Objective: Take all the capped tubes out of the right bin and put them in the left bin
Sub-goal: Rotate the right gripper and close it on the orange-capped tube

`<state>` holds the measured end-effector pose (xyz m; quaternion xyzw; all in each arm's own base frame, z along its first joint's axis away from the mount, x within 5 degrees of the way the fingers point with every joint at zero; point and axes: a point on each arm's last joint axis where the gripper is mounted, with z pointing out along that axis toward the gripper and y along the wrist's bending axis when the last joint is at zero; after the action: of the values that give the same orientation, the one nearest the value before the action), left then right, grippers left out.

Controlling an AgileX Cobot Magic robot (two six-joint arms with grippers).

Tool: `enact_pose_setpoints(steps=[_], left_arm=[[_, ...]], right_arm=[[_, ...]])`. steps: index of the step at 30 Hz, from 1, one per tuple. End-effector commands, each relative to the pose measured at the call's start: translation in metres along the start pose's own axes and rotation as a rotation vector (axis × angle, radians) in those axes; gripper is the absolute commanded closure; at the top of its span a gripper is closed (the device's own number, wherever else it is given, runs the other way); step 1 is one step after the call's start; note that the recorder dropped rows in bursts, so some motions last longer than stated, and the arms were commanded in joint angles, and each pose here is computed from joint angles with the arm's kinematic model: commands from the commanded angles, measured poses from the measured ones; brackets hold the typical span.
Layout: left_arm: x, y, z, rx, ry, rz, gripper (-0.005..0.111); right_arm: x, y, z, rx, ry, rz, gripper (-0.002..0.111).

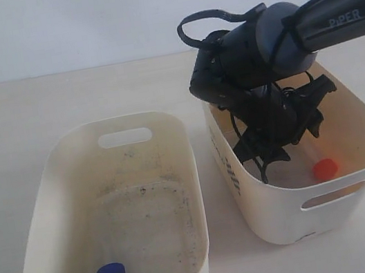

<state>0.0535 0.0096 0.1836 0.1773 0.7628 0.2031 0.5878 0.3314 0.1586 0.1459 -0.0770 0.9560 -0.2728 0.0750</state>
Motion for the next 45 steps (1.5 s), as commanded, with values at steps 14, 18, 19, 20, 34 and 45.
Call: enact_pose_setpoints(steps=[14, 18, 19, 20, 34, 45], left_arm=[[-0.001, 0.001, 0.000, 0.001, -0.006, -0.004, 0.103], [-0.001, 0.001, 0.000, 0.001, -0.006, -0.004, 0.103], [-0.001, 0.001, 0.000, 0.001, -0.006, -0.004, 0.103], [-0.001, 0.001, 0.000, 0.001, -0.006, -0.004, 0.103], [-0.001, 0.001, 0.000, 0.001, -0.006, -0.004, 0.103], [-0.001, 0.001, 0.000, 0.001, -0.006, -0.004, 0.103]], right_arm=[[-0.001, 0.000, 0.001, 0.009, -0.022, -0.006, 0.054], [0.000, 0.008, 0.014, 0.026, 0.008, -0.029, 0.054], [0.000, 0.009, 0.016, 0.027, 0.012, -0.032, 0.054], [0.000, 0.011, 0.019, 0.033, 0.018, -0.037, 0.054], [0.001, 0.008, 0.025, 0.110, 0.043, -0.059, 0.054], [0.002, 0.000, 0.041, 0.101, 0.126, 0.011, 0.054]])
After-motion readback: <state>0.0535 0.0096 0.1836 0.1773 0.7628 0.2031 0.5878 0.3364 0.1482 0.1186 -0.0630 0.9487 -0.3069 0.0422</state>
